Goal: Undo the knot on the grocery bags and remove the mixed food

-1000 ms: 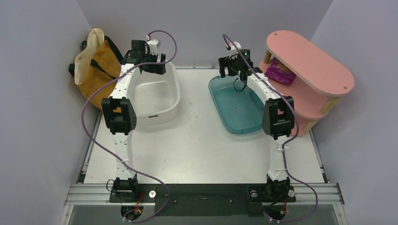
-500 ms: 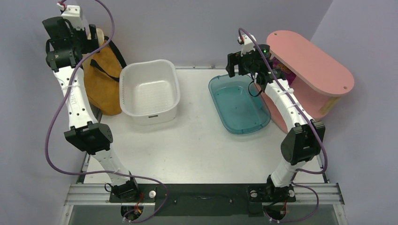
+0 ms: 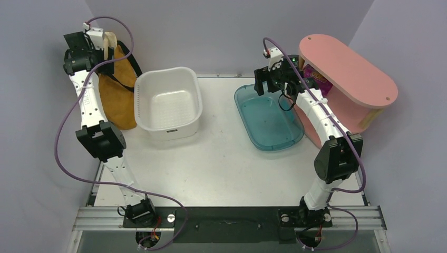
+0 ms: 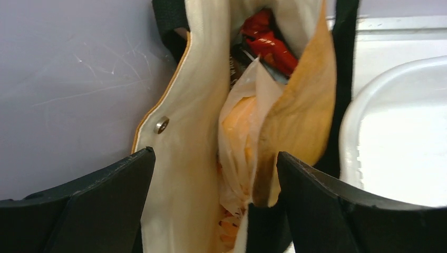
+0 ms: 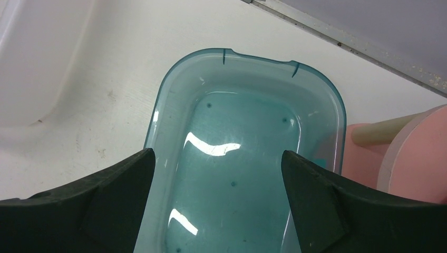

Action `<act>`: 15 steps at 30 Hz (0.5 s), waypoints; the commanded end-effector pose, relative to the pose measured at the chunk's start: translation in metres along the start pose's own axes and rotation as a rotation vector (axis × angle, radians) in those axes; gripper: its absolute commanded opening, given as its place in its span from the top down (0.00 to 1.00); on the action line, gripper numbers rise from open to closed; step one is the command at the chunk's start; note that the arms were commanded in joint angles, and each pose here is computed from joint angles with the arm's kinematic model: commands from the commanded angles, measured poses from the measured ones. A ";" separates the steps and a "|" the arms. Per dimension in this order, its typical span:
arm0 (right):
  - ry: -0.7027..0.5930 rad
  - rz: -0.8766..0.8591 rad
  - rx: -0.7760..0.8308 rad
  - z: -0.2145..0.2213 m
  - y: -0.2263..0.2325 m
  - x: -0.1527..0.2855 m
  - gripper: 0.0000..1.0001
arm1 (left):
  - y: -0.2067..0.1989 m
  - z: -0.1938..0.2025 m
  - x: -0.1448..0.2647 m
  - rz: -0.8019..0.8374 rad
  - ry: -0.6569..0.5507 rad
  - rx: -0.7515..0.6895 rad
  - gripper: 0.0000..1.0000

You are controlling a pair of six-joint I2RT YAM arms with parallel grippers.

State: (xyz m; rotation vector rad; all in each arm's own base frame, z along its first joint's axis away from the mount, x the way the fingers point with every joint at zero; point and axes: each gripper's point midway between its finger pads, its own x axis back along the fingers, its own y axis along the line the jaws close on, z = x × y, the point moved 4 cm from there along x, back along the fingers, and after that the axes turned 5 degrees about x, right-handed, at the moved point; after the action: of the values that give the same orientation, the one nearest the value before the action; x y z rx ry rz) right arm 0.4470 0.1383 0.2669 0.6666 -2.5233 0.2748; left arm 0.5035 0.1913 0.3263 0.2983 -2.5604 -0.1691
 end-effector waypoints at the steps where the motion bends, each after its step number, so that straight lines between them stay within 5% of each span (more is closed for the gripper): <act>1: -0.053 -0.009 0.060 -0.022 0.002 0.014 0.14 | 0.025 -0.017 -0.005 -0.125 -0.070 -0.091 0.15; 15: -0.023 -0.017 0.063 -0.012 0.002 0.010 0.14 | 0.030 -0.032 -0.027 -0.178 -0.135 -0.283 0.15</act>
State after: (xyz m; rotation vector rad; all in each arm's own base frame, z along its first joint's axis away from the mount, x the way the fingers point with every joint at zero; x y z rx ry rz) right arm 0.4418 0.1357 0.2619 0.6894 -2.4831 0.3318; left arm 0.5224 0.2172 0.3231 0.3791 -2.5237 -0.4890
